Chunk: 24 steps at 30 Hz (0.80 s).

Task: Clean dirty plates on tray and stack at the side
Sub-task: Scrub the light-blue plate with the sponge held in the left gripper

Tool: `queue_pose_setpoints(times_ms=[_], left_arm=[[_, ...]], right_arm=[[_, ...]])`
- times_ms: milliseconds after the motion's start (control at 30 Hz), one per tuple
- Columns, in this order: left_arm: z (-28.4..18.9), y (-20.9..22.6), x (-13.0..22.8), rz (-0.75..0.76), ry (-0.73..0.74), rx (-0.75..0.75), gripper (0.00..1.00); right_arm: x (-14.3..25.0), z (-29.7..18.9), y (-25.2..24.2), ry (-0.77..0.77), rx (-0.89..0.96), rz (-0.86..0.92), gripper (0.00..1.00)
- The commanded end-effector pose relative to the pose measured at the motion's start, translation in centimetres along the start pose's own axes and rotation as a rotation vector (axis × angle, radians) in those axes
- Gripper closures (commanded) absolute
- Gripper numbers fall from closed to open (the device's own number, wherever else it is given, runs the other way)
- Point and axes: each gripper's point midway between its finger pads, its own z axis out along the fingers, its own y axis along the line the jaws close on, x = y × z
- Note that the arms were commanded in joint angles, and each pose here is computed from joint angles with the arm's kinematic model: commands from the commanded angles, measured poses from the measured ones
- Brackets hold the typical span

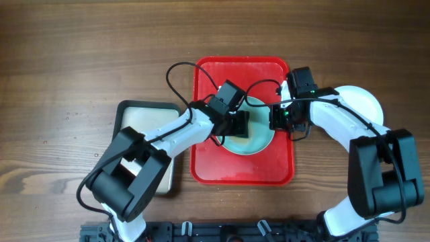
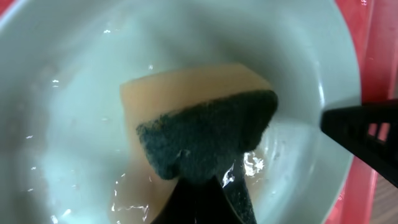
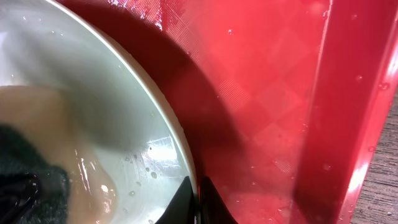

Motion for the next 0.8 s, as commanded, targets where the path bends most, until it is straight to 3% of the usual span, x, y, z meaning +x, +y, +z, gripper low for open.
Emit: queue_pose_setpoints(times_ms=[0, 133, 233, 300, 433, 467, 667, 767], left_arm=[[0.5, 6.5, -0.1, -0.086, -0.056, -0.313, 0.96], [-1.9, 11.6, -0.2, -0.148, -0.039, -0.503, 0.96], [-2.6, 12.8, -0.2, -0.164, -0.033, -0.55, 0.96], [-2.0, 11.6, -0.2, -0.177, -0.017, -0.479, 0.96], [0.6, 1.0, -0.3, -0.167, 0.099, 0.084, 0.96], [0.7, -0.2, -0.4, -0.171, 0.102, 0.13, 0.96], [2.9, -3.4, 2.3, -0.111, 0.133, 0.147, 0.96], [3.2, -1.4, 2.1, -0.124, 0.104, 0.045, 0.96]], right_arm=[[1.0, 1.0, -0.3, 0.037, 0.007, 0.001, 0.96], [1.0, 1.0, -0.2, 0.037, 0.006, -0.016, 0.96], [1.1, 1.0, -0.3, 0.044, 0.008, -0.026, 0.95], [1.1, 1.0, -0.3, 0.044, 0.006, -0.046, 0.96], [1.3, 1.0, 0.2, 0.05, -0.023, -0.102, 0.96], [1.3, 1.0, 0.4, 0.052, -0.031, -0.102, 0.96], [1.3, 1.0, 0.4, 0.052, -0.035, -0.102, 0.96], [1.3, 1.0, 0.5, 0.054, -0.038, -0.1, 0.96]])
